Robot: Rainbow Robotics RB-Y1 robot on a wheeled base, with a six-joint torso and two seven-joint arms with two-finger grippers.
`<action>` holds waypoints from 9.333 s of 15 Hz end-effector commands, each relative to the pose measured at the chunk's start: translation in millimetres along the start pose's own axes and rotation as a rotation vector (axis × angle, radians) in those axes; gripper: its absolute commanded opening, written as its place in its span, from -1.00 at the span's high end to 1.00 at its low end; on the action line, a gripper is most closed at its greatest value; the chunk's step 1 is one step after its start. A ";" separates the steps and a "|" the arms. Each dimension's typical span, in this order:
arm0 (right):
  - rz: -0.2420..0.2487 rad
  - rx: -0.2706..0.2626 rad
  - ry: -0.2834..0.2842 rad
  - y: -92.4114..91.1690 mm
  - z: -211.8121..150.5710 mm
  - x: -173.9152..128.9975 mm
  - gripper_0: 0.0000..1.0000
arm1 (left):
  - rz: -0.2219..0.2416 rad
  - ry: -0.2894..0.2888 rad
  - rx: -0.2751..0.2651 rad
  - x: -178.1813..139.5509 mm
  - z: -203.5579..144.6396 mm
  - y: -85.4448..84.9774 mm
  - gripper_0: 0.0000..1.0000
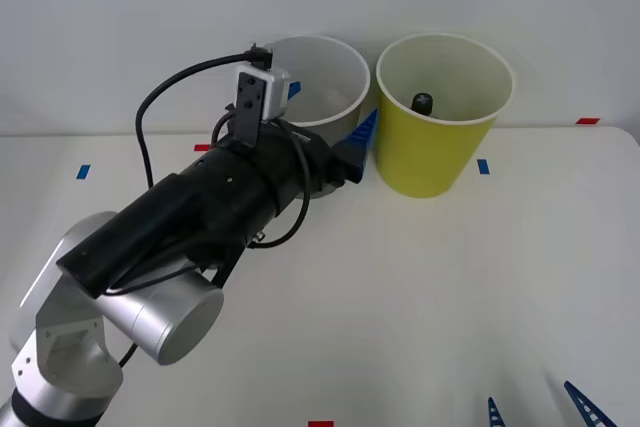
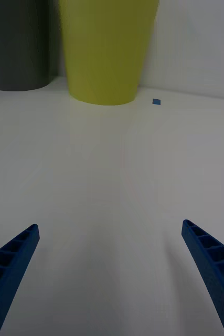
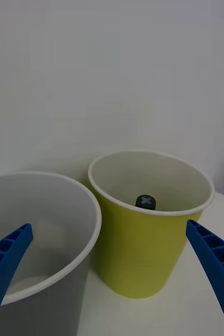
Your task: Put cans in the gray bin and PET bottles in the light green bin.
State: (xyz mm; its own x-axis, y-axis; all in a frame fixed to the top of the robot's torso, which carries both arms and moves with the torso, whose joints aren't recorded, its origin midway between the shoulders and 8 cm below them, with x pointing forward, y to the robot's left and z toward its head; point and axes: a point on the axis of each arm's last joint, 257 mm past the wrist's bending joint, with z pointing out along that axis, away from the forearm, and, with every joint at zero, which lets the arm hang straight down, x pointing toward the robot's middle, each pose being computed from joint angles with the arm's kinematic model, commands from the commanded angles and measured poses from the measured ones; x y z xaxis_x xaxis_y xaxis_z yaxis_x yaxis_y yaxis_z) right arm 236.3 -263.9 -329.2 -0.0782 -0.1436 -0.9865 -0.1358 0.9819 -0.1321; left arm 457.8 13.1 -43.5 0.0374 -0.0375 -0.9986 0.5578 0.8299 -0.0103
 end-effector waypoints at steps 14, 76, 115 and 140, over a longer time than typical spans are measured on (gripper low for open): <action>0.000 0.000 0.000 0.0 0.0 0.0 -0.90 | 0.007 -0.026 -0.253 109.2 -135.3 75.8 -1.00; 0.000 0.000 0.000 0.0 0.0 0.0 -0.89 | 0.001 0.128 -0.432 256.7 -310.9 69.4 -1.00; 0.000 0.000 0.000 0.0 0.0 0.0 -0.89 | 0.001 0.128 -0.432 256.7 -310.9 69.4 -1.00; 0.000 0.000 0.000 0.0 0.0 0.0 -0.89 | 0.001 0.128 -0.432 256.7 -310.9 69.4 -1.00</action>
State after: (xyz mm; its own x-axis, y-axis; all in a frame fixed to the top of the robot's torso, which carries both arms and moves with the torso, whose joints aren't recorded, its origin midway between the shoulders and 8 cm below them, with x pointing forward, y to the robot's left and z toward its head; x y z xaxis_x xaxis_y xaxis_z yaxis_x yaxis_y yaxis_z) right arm 236.3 -263.9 -329.1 -0.0782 -0.1436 -0.9865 -0.1358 0.9819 -0.1321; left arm 248.3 234.1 -316.7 -0.0803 0.0104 -0.9967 0.1592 0.9872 -0.0025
